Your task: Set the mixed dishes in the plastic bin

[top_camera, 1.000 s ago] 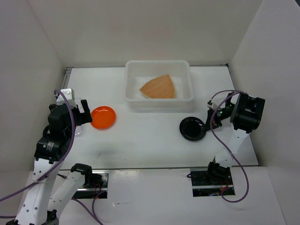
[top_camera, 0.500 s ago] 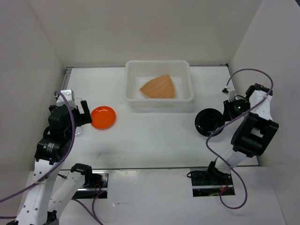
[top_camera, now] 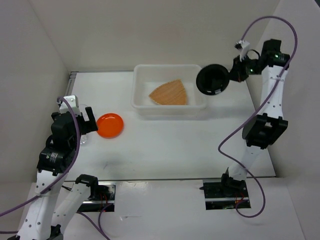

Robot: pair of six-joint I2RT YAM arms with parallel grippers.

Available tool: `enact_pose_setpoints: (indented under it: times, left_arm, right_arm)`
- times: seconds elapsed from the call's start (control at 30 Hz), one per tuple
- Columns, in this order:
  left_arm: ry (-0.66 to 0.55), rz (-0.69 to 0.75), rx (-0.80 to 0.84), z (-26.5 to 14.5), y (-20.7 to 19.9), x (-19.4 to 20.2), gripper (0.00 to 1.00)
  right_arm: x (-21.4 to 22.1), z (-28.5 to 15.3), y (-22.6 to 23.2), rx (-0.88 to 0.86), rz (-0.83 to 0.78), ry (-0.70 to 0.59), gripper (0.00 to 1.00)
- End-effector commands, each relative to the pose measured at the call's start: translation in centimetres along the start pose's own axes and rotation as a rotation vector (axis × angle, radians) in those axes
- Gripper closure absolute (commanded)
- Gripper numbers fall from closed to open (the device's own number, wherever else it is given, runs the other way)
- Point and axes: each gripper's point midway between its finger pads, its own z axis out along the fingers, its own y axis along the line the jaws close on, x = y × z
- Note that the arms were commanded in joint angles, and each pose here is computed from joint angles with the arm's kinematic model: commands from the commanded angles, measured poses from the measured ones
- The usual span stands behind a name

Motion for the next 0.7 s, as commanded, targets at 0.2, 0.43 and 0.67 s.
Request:
enact_pose_setpoints:
  times: [0.2,0.43,0.67]
  left_arm:
    - [-0.066,-0.054,-0.033,-0.6,0.8,-1.2,0.0]
    - [-0.05,-0.047,-0.046,-0.1,0.8,-1.0,0.0]
    - [-0.03,-0.04,-0.049,0.4,0.7,-0.7,0.0]
  right_arm:
    - [-8.4,11.3,5.3,-0.117,-0.084,-0.036,1.0]
    - [-5.7,21.9,5.5,-0.091,-0.107,0.089,1.0]
    - [-3.5,27.5,3.4,0.006,-0.122,0.142,1.0]
